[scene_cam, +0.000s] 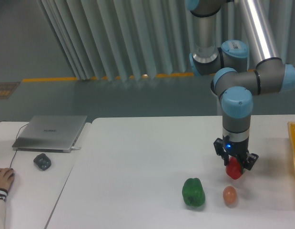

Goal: Place the red pepper on the table
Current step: 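Lower the red pepper onto the table and open the gripper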

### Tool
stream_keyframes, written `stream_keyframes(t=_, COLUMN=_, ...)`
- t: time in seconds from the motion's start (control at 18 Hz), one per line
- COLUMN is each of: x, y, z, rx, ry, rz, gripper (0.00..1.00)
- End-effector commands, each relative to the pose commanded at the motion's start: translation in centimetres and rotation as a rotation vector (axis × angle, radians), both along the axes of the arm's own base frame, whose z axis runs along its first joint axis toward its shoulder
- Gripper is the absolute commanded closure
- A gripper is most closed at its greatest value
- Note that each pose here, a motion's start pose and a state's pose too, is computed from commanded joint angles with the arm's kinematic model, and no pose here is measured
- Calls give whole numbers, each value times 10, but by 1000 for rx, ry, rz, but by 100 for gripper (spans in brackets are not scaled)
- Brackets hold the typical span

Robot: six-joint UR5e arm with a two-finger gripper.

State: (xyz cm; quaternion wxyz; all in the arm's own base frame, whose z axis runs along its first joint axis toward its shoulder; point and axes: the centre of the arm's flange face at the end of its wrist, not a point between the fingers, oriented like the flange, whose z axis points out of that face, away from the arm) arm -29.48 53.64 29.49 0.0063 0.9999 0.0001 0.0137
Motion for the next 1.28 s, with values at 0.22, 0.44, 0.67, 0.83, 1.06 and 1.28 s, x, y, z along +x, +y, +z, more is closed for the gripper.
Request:
stream_keyframes(t=0.22, x=-2, y=3, z=6, rx=7, ry=10, rz=-8, gripper=0)
stream_keyframes(t=0.44, x=-3, y=3, z=7, rx=10, ry=12, rz=-5, gripper=0)
stream_keyframes(t=0.67, x=-7, y=4, z=26, rx=24, ry=56, rz=-41, gripper=0)
stream_keyframes(t=0.83, x=-12, y=8, z=41, rx=31, ry=84, rz=-81, gripper=0)
stream_keyframes(t=1.06, x=-15, y=12, z=60, rx=-12, ry=147, rz=-239, gripper=0)
stream_keyframes(t=1.28, x=-17, y=11, z=70, rx=-74, ry=163, rz=-378, gripper=0)
